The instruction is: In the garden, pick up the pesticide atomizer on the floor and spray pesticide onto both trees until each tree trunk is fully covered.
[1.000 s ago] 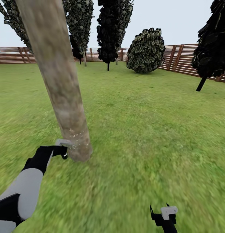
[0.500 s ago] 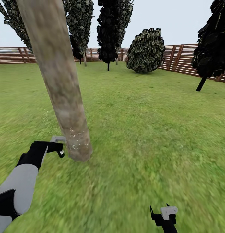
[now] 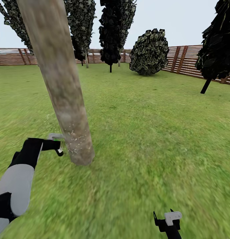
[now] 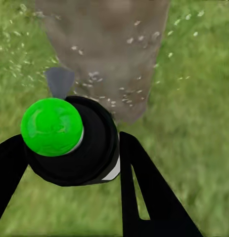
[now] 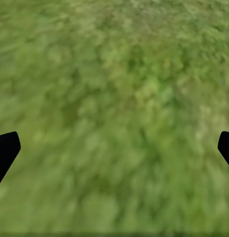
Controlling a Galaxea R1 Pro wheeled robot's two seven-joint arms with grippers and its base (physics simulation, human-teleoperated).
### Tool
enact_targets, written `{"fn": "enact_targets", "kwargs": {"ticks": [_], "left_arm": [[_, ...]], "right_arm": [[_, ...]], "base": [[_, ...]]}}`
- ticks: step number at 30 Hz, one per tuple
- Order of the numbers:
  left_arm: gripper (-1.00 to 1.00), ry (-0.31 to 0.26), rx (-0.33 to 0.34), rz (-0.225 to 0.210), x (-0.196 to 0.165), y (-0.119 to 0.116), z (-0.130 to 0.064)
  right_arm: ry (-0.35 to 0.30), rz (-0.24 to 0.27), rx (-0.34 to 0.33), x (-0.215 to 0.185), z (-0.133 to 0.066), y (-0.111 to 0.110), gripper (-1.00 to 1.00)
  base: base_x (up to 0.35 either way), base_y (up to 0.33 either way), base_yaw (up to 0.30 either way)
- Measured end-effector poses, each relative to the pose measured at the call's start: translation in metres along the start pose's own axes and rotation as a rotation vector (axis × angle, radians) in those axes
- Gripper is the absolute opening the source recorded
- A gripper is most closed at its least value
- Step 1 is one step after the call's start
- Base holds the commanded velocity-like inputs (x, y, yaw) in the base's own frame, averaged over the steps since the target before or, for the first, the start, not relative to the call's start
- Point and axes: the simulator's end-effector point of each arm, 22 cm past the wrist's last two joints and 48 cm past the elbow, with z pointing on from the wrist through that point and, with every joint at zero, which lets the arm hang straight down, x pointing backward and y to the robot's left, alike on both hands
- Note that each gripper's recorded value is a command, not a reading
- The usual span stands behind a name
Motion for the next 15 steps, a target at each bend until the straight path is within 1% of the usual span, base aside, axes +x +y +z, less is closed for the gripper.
{"fn": "enact_targets", "kwargs": {"ticks": [2,3,4,7,8,9,10,12,14,15], "left_arm": [[-1.0,0.0,0.001,-0.002,0.0,0.006,-0.002],[-1.0,0.0,0.006,-0.001,0.0,0.004,-0.002],[-1.0,-0.001,0.021,-0.002,-0.001,-0.004,-0.001],[-1.0,-0.009,0.075,-0.005,-0.012,-0.043,0.004],[-1.0,-0.012,0.093,-0.01,-0.02,-0.055,0.004],[-1.0,-0.024,0.099,-0.017,-0.043,-0.061,-0.002],[-1.0,-0.031,0.088,-0.016,-0.05,-0.054,-0.005],[-1.0,-0.029,0.067,-0.017,-0.049,-0.039,-0.007],[-1.0,-0.024,0.019,-0.019,-0.044,-0.005,-0.013],[-1.0,-0.022,0.013,-0.023,-0.042,0.001,-0.014]], "right_arm": [[0.0,0.0,0.0,0.0,0.0,0.0,1.0],[0.0,0.0,0.0,0.0,0.0,0.0,1.0],[0.0,0.0,0.0,0.0,0.0,0.0,1.0],[0.0,0.0,0.0,0.0,0.0,0.0,1.0],[0.0,0.0,0.0,0.0,0.0,0.0,1.0],[0.0,0.0,0.0,0.0,0.0,0.0,1.0],[0.0,0.0,0.0,0.0,0.0,0.0,1.0],[0.0,0.0,0.0,0.0,0.0,0.0,1.0],[0.0,0.0,-0.001,0.0,0.0,0.0,1.0],[0.0,0.0,0.0,0.0,0.0,0.0,1.0]], "base": [[0.0,0.0,0.0],[0.0,0.0,0.0],[0.0,0.0,0.0],[0.0,0.0,0.0],[0.0,0.0,0.0],[0.0,0.0,0.0],[0.0,0.0,0.0],[0.0,0.0,0.0],[0.0,0.0,0.0],[0.0,0.0,0.0]]}}
